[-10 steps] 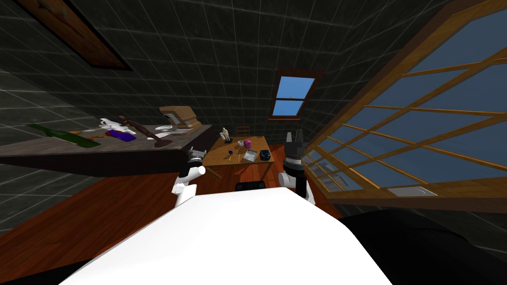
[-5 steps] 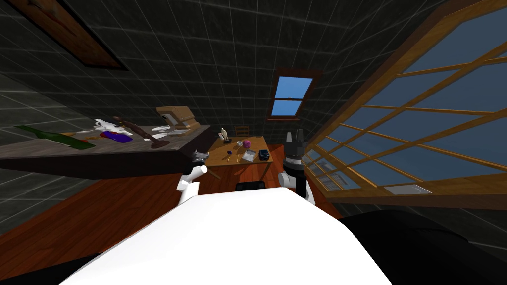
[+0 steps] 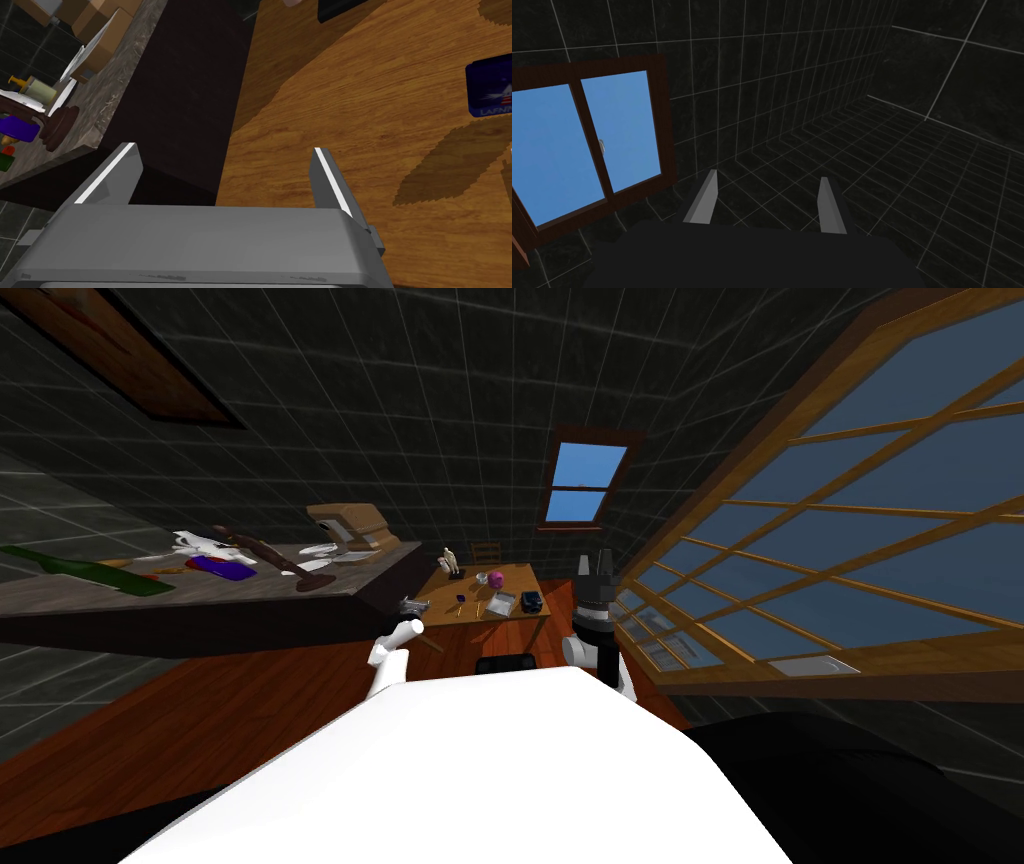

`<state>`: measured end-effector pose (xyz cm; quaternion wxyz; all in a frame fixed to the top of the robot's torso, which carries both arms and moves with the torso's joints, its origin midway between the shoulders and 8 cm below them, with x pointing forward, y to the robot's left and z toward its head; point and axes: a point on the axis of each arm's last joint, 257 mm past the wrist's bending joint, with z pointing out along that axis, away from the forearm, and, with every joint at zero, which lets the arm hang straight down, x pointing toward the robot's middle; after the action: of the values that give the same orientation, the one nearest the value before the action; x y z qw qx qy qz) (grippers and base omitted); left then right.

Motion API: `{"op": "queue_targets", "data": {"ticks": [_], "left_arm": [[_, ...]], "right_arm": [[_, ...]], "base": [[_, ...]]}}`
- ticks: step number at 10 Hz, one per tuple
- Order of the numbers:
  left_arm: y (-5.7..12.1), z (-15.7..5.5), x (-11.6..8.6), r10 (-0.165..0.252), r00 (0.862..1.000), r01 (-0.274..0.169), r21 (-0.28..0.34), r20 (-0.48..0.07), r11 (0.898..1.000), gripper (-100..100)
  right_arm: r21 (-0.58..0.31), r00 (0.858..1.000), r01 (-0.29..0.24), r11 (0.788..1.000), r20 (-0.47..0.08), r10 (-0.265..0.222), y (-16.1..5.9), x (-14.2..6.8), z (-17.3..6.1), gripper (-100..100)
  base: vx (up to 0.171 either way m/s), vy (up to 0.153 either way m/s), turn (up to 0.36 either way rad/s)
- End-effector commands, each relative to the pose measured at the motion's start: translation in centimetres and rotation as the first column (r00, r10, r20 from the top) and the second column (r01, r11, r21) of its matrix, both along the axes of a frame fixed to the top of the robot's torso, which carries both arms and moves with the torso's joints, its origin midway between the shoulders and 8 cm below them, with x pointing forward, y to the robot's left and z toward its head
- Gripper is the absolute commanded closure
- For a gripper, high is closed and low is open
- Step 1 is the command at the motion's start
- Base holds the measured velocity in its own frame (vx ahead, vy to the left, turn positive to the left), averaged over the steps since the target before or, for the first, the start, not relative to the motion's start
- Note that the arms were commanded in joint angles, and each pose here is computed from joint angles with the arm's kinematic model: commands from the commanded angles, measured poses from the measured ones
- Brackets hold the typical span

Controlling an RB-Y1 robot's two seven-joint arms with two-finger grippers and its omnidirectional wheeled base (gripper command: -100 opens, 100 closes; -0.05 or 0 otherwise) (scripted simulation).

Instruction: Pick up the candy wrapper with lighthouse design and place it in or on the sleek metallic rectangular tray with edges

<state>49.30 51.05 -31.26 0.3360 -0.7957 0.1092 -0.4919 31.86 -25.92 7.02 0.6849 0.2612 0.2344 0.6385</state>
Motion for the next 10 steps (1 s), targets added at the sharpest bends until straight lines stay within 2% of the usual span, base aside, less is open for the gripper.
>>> {"op": "queue_targets", "data": {"ticks": [1,2,4,5,7,8,10], "left_arm": [[-0.9,-2.1,0.5,0.006,0.999,-0.009,-0.085,-0.034,0.996,-100],[-0.9,-3.3,0.1,0.007,0.998,-0.013,-0.097,-0.057,0.995,-100],[-2.4,-6.7,0.4,0.008,0.993,-0.031,-0.199,-0.119,0.979,-100],[-2.4,-6.9,0.3,0.007,0.992,-0.032,-0.202,-0.124,0.979,-100],[-4.1,-9.6,0.5,0.0,0.983,-0.053,-0.286,-0.182,0.957,-100],[-4.1,-9.8,0.4,0.0,0.983,-0.055,-0.287,-0.186,0.956,-100],[-5.8,-12.1,0.5,-0.011,0.971,-0.076,-0.353,-0.239,0.933,-100]], "right_arm": [[0.0,1.0,0.0,1.0,0.0,0.0,0.0,0.0,0.0,0],[0.0,1.0,0.0,1.0,0.0,0.0,0.0,0.0,0.0,0],[0.0,1.0,0.0,1.0,0.0,0.0,0.0,0.0,0.0,0],[0.0,1.0,0.0,1.0,0.0,0.0,0.0,0.0,0.0,0],[0.0,1.0,0.0,1.0,0.0,0.0,0.0,0.0,0.0,0],[0.0,1.0,0.0,1.0,0.0,0.0,0.0,0.0,0.0,0],[0.0,1.0,0.0,1.0,0.0,0.0,0.0,0.0,0.0,0]], "base": [[0.034,-0.003,-0.079],[0.027,0.0,-0.032],[0.032,0.002,-0.068],[0.031,0.009,-0.027],[0.039,0.013,-0.061],[0.033,0.014,-0.043],[0.034,0.014,-0.074]]}}
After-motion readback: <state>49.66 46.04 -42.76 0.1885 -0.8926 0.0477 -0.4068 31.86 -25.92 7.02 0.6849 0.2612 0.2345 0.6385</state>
